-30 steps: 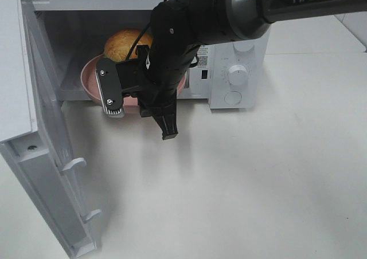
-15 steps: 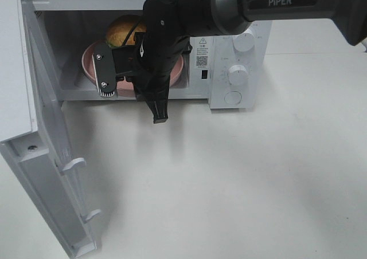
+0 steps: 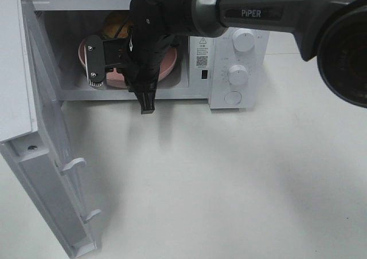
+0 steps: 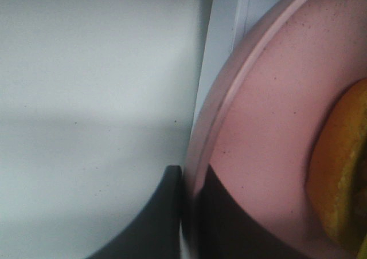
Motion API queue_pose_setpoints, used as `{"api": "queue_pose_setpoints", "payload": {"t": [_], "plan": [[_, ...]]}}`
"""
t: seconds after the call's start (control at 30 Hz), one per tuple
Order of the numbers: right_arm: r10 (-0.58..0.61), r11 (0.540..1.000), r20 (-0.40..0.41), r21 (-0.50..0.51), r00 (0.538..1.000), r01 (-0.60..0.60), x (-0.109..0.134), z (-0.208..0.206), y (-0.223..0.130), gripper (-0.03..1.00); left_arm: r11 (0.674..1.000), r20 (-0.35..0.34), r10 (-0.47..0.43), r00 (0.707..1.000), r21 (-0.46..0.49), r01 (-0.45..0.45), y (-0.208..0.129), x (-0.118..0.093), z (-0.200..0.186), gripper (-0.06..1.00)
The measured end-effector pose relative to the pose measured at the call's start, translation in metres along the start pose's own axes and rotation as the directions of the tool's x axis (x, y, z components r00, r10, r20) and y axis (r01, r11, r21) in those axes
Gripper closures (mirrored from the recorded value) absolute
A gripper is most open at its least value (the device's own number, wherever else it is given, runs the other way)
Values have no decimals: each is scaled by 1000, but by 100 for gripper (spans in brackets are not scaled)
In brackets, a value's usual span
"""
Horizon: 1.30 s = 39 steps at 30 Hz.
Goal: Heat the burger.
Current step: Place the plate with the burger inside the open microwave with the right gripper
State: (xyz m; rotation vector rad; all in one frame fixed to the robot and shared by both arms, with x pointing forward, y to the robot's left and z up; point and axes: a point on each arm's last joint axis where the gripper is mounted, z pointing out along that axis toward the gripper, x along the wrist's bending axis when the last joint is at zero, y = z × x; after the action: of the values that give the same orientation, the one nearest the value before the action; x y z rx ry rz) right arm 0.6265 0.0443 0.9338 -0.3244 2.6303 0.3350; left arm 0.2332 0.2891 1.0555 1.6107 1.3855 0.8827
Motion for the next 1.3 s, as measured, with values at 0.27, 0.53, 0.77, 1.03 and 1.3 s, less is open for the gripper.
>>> {"api": "queue_pose_setpoints", "payload": {"t": [0.27,0.53,0.77,1.03,1.3], "plan": [[-17,1000,28,6,999,17,-7,7,3,93,1000,0,0,1000,0,0,0,0,0,1],[-3,1000,53,0,999,3,-17,13,0,93,1000,0,0,1000,0,0,0,0,0,1],[-1,1000,59,12,998,0,-20,14,-6,93,1000,0,0,1000,0,0,0,0,0,1],[-3,1000,60,12,998,2,-20,19,-6,91,1000,0,0,1000,0,0,0,0,0,1],[-42,999,66,12,997,41,-20,22,-5,84,1000,0,0,1000,0,0,0,0,0,1]]}}
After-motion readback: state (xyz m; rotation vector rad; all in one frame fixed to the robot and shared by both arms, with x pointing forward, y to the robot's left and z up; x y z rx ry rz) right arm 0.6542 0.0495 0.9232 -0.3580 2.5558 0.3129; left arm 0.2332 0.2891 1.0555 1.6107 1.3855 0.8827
